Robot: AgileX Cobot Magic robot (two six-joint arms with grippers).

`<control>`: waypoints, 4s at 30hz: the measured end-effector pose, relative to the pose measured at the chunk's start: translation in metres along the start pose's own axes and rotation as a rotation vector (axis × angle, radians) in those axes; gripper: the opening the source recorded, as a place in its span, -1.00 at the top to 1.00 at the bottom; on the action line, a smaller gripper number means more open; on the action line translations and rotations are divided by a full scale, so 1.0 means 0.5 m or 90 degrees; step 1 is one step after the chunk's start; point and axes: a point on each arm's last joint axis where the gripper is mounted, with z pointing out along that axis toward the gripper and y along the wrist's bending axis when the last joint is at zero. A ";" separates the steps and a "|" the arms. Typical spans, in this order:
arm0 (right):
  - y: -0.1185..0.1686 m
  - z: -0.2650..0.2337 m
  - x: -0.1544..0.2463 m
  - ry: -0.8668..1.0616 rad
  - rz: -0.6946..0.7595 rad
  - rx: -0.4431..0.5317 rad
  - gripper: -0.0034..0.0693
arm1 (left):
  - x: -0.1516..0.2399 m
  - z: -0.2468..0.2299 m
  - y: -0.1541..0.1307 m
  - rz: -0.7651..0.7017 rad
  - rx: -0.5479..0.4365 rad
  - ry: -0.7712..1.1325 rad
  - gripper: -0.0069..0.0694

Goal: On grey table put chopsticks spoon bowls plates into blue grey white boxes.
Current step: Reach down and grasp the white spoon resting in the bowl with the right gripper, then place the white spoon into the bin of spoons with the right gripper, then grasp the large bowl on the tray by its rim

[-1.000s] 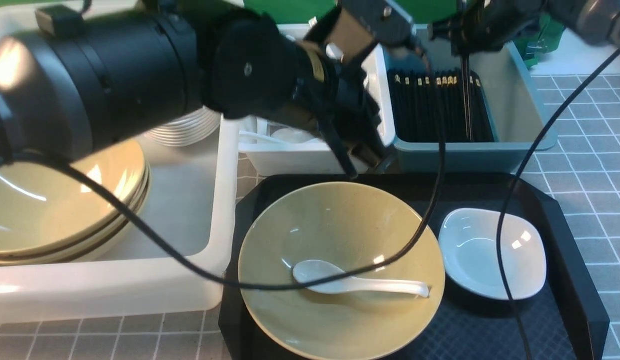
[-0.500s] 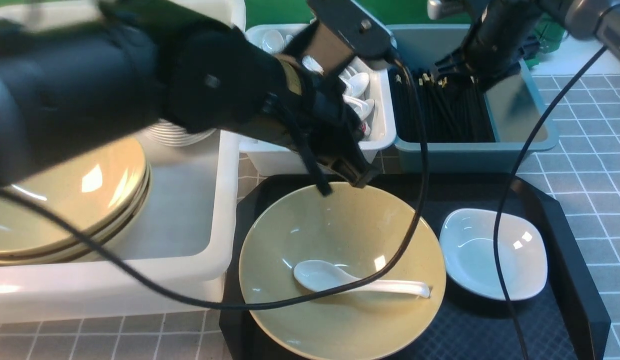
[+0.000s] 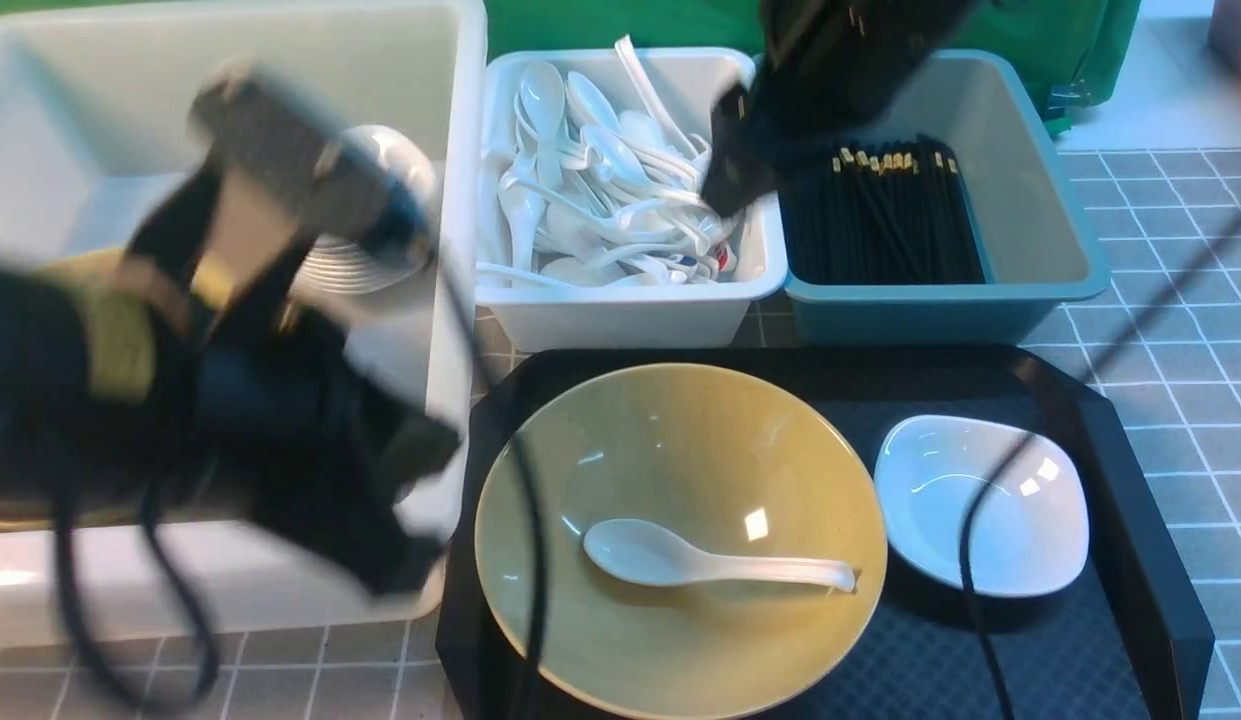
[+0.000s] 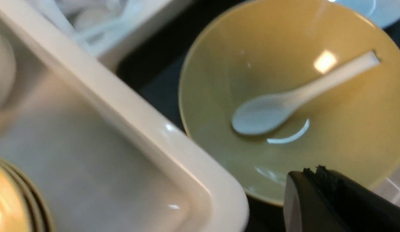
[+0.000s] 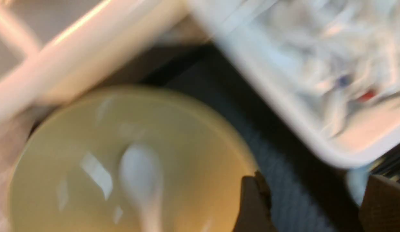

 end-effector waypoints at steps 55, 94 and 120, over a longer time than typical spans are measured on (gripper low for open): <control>-0.055 0.098 -0.075 -0.138 0.003 0.159 0.48 | -0.055 -0.017 0.104 -0.139 -0.073 -0.157 0.84; -0.049 -0.161 -0.007 -0.097 0.088 0.173 0.21 | -0.238 0.062 0.104 -0.037 0.035 0.031 0.06; 0.102 -0.220 0.339 0.026 0.103 0.148 0.58 | -0.176 0.466 0.128 0.013 0.019 0.350 -0.04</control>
